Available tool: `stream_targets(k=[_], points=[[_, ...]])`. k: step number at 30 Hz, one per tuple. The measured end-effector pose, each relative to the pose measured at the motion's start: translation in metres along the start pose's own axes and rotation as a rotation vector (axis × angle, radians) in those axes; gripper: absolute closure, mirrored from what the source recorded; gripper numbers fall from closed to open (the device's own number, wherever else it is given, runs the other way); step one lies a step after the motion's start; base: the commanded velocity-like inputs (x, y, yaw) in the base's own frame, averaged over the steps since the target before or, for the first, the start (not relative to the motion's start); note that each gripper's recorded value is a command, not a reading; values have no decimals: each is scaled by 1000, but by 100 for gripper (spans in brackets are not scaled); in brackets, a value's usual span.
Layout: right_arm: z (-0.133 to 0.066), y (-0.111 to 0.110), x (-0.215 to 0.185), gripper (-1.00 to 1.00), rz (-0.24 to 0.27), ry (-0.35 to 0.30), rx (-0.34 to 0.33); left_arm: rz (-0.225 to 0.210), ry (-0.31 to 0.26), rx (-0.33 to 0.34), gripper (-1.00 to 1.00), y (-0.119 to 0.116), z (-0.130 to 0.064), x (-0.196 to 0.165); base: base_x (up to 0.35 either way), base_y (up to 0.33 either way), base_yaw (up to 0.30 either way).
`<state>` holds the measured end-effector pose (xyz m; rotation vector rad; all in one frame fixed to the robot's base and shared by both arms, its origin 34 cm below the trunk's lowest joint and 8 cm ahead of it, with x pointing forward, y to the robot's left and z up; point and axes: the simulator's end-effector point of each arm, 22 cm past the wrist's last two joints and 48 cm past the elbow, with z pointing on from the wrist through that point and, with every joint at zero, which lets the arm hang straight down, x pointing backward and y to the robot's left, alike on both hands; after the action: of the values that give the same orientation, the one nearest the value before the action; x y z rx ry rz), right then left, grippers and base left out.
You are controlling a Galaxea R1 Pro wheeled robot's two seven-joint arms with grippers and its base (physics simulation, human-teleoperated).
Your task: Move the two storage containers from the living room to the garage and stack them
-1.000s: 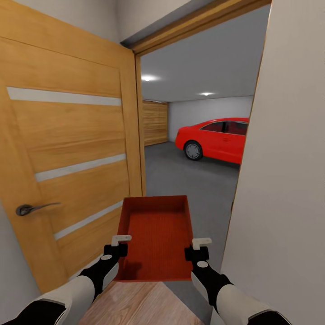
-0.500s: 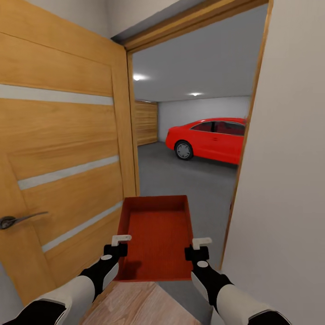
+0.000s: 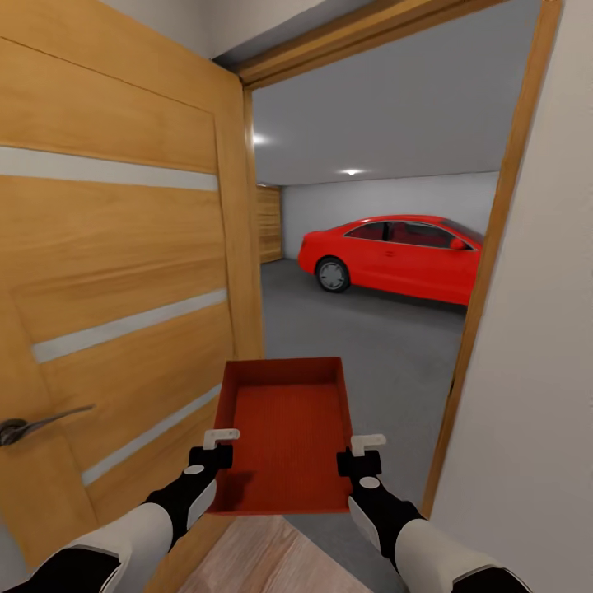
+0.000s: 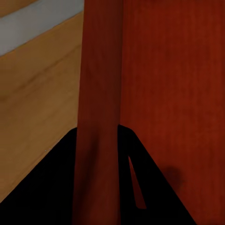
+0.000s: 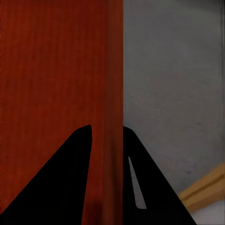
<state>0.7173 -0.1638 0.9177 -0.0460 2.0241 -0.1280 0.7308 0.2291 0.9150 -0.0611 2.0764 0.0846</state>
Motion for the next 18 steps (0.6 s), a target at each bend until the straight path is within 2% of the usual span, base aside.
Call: stream_targets(k=[18], points=[[0,0,-2,100,-1,-3,1,-2,-3,0,100,0,0,-1,12,13,-285]])
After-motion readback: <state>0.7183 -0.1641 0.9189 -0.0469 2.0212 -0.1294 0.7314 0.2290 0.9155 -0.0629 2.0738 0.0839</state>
